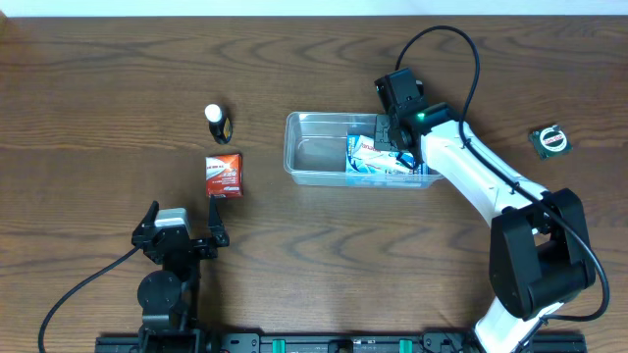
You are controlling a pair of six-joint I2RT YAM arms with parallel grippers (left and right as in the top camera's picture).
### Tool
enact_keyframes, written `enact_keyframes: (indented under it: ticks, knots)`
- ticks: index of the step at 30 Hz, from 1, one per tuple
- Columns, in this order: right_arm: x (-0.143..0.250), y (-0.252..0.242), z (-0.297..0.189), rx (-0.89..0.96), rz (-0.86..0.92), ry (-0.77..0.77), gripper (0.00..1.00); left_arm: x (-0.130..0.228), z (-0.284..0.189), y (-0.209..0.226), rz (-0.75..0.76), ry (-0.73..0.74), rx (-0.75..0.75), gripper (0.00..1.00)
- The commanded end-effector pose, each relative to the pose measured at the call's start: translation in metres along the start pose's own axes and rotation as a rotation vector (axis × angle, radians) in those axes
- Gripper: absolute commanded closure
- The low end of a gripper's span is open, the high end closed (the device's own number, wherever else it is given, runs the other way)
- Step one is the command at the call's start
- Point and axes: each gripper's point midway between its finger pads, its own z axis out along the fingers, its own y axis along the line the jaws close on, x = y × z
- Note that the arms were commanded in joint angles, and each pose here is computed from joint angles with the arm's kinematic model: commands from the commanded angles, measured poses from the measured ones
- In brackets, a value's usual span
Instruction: Pack container
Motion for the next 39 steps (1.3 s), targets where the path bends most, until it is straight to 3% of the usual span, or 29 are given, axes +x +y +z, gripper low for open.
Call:
enact_keyframes:
  ticks: [1, 24, 39]
  knots:
    - [0.005, -0.004, 0.004, 0.022, 0.047, -0.006, 0.99, 0.020, 0.003, 0.004, 0.020, 0.048, -0.020, 0.02]
    - [0.012, -0.006, 0.009, 0.022, 0.035, 0.002, 0.93, 0.020, 0.003, 0.004, 0.019, 0.048, -0.020, 0.02]
    - [0.017, 0.007, 0.007, -0.082, 0.026, 0.054, 0.99, 0.020, 0.003, 0.004, 0.019, 0.048, -0.020, 0.02]
